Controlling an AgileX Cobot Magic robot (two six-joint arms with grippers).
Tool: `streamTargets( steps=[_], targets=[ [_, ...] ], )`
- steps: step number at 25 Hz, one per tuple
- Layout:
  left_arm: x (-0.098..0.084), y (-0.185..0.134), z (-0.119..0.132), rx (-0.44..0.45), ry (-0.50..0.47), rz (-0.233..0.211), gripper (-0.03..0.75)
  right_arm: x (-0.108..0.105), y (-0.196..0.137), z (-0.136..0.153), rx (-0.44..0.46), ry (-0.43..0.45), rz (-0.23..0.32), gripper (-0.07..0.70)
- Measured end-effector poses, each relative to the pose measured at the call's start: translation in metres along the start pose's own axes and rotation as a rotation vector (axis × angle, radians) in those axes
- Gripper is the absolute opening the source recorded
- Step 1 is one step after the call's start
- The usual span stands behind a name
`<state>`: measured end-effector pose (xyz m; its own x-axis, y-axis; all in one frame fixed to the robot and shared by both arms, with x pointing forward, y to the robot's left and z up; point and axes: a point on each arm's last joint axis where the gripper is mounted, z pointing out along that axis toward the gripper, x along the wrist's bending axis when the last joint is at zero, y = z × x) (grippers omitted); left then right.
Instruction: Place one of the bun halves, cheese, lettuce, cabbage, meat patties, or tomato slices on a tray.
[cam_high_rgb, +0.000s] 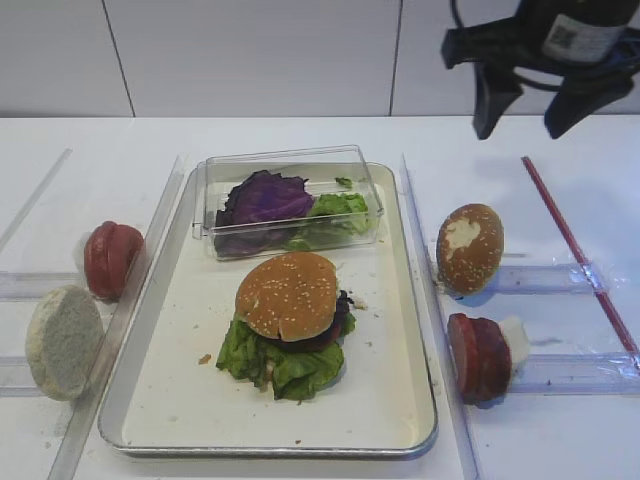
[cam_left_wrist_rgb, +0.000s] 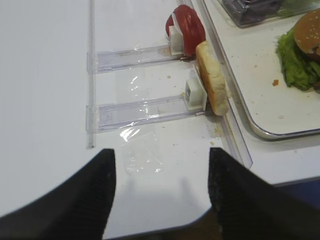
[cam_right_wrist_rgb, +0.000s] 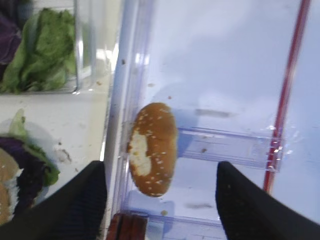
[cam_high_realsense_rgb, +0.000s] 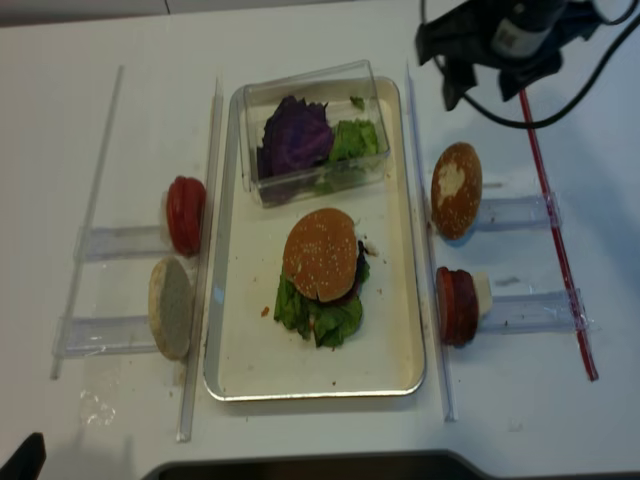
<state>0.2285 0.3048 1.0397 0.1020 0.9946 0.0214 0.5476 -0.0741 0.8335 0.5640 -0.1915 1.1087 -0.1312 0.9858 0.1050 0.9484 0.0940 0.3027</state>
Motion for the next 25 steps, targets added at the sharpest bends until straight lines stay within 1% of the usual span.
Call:
streamTargets(
  steps=[3, 7, 9, 12, 14, 19, 21, 24, 25],
  targets=[
    [0.0, 0.0, 0.0, 0.0, 0.0, 0.0, 0.391, -0.03, -0.003, -0.01, -0.02, -0.025, 0.067, 0.482],
    [0.0, 0.0, 0.0, 0.0, 0.0, 0.0, 0.391, -0.066, -0.017, -0.028, -0.05, -0.074, 0.157, 0.482],
    [0.0, 0.0, 0.0, 0.0, 0.0, 0.0, 0.391, -0.076, -0.024, -0.038, -0.069, -0.093, 0.173, 0.482],
    [0.0, 0.0, 0.0, 0.0, 0.0, 0.0, 0.391, -0.079, -0.032, -0.051, -0.099, -0.102, 0.161, 0.482],
    [0.0, 0.0, 0.0, 0.0, 0.0, 0.0, 0.391, -0.078, -0.037, -0.056, -0.11, -0.1, 0.147, 0.482],
    [0.0, 0.0, 0.0, 0.0, 0.0, 0.0, 0.391, -0.075, -0.052, -0.067, -0.13, -0.085, 0.134, 0.482],
    [0.0, 0.0, 0.0, 0.0, 0.0, 0.0, 0.391, -0.073, -0.062, -0.069, -0.127, -0.078, 0.109, 0.482],
    [0.0, 0.0, 0.0, 0.0, 0.0, 0.0, 0.391, -0.071, -0.086, -0.069, -0.112, -0.063, 0.054, 0.482],
    [0.0, 0.0, 0.0, 0.0, 0.0, 0.0, 0.391, -0.07, -0.093, -0.069, -0.109, -0.059, 0.047, 0.482]
  ],
)
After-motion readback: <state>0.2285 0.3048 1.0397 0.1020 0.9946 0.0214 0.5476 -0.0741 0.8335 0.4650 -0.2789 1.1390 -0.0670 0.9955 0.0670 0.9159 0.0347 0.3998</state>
